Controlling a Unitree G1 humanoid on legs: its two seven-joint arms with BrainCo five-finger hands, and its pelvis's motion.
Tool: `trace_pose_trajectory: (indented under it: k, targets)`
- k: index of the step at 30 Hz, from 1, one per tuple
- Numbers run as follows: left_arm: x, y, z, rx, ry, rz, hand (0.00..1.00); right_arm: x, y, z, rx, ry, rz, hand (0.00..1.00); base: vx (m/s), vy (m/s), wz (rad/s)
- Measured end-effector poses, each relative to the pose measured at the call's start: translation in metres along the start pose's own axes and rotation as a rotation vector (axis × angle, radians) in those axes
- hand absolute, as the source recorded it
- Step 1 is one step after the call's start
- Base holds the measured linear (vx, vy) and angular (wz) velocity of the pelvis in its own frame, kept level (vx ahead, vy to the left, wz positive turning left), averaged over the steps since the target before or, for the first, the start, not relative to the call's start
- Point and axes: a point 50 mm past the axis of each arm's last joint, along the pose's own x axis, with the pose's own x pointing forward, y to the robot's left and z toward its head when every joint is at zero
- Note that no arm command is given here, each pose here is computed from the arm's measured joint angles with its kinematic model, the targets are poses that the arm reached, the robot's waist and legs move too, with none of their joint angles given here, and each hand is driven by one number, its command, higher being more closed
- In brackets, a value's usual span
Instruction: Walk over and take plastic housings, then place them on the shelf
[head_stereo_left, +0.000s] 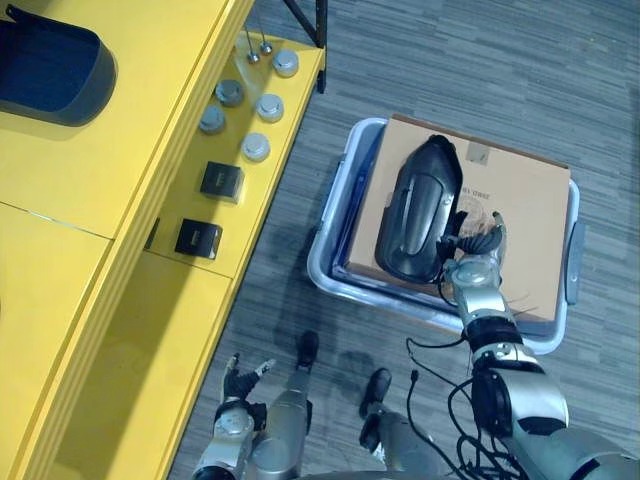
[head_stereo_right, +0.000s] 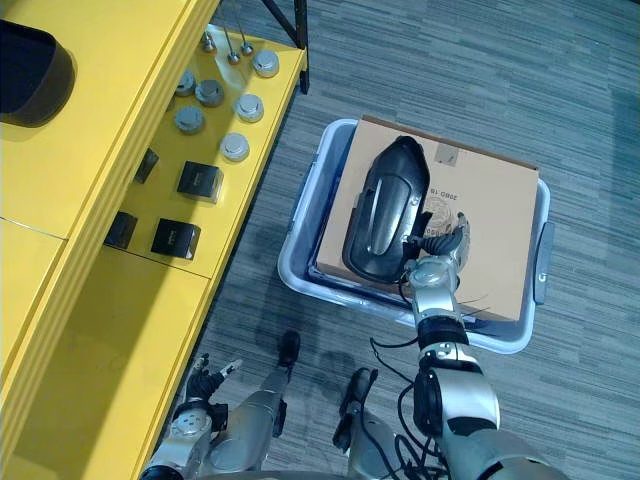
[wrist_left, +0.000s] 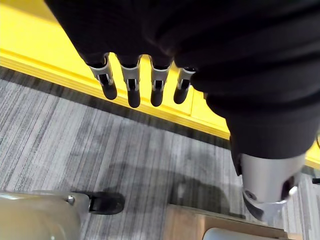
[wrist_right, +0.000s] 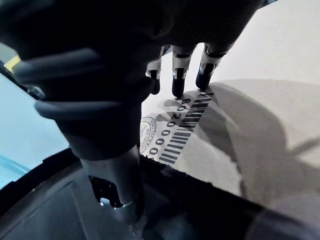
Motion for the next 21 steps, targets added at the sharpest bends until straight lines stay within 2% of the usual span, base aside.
trace_pose_trajectory:
  k: [13, 17, 21]
  targets:
    - [0.005, -0.006, 0.015, -0.022, -0.031, -0.024, 0.00, -0.002, 0.015, 0.028, 0.003, -0.062, 0.110, 1.00, 0.00, -0.003, -0.01]
    - [0.005, -0.006, 0.014, -0.023, -0.030, -0.024, 0.00, -0.003, 0.017, 0.032, 0.037, -0.070, 0.119, 1.00, -0.01, 0.003, -0.01]
    - [0.005, -0.006, 0.013, -0.022, -0.023, -0.026, 0.00, -0.014, 0.009, 0.040, 0.108, -0.188, 0.084, 1.00, -0.01, 0.008, -0.03]
